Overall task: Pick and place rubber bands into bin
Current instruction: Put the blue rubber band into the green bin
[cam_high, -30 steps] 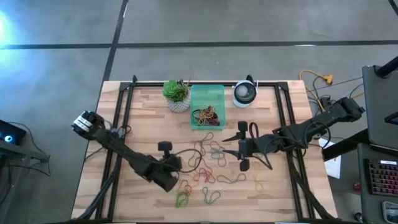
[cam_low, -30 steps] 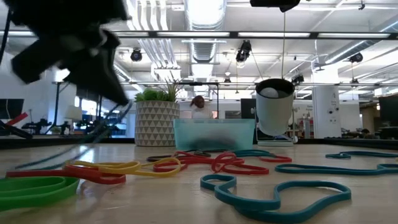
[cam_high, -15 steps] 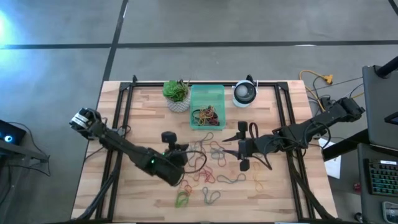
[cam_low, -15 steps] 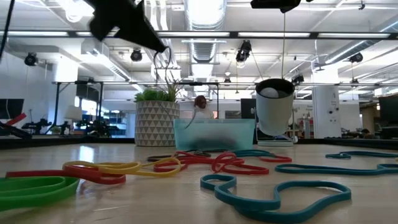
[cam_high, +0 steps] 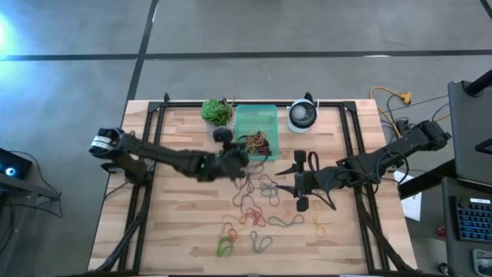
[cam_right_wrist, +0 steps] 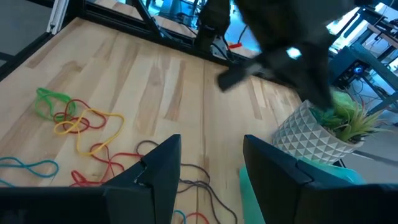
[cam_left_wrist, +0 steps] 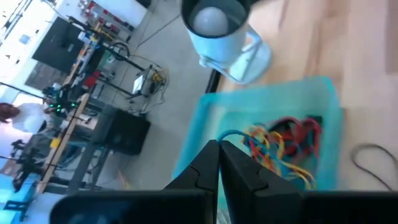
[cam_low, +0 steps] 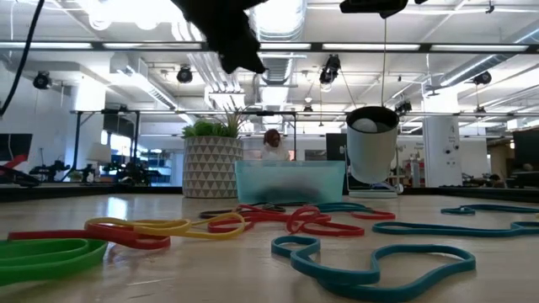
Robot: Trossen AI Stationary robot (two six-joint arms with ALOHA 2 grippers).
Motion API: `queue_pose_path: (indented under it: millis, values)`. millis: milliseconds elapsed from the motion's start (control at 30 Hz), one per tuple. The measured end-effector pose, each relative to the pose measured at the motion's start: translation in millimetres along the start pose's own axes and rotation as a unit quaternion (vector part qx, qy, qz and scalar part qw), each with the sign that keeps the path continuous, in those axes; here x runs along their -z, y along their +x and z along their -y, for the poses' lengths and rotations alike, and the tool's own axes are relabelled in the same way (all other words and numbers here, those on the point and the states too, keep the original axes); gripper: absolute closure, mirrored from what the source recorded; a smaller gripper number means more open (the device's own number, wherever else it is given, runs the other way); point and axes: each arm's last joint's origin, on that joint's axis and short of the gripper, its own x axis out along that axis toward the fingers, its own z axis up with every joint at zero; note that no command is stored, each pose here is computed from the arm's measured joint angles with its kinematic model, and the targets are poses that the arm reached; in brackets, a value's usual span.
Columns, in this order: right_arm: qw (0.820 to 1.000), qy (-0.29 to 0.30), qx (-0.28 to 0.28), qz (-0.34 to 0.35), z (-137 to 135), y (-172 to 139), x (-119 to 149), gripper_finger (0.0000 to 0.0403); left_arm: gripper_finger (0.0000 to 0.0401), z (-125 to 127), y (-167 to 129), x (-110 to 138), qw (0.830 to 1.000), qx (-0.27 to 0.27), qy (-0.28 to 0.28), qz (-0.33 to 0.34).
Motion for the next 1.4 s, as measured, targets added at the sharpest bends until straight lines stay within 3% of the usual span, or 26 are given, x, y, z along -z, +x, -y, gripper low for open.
queue_pose_path:
  millis: [400,767,1067,1200,1400]
  values:
    - [1.000,-0.010,-0.002,-0.015,-1,0,4,0.0234,0.0401,-54,66,16,0.995,0.058,-0.075,0.026]
    - [1.000,-0.013,-0.002,-0.018,-1,1,5,0.0234,0.0400,-58,80,26,0.987,0.131,-0.081,0.043]
    - [1.000,-0.002,-0.002,-0.027,-1,1,8,0.0234,0.0313,-48,91,30,0.984,0.150,-0.088,0.032]
    - [0.995,0.034,-0.003,-0.091,-2,-1,21,0.0234,0.0283,-43,90,33,0.982,0.158,-0.100,0.011]
    - [0.966,0.121,0.029,-0.225,-2,-8,54,0.0234,0.0276,-33,70,38,0.973,0.206,-0.094,-0.044]
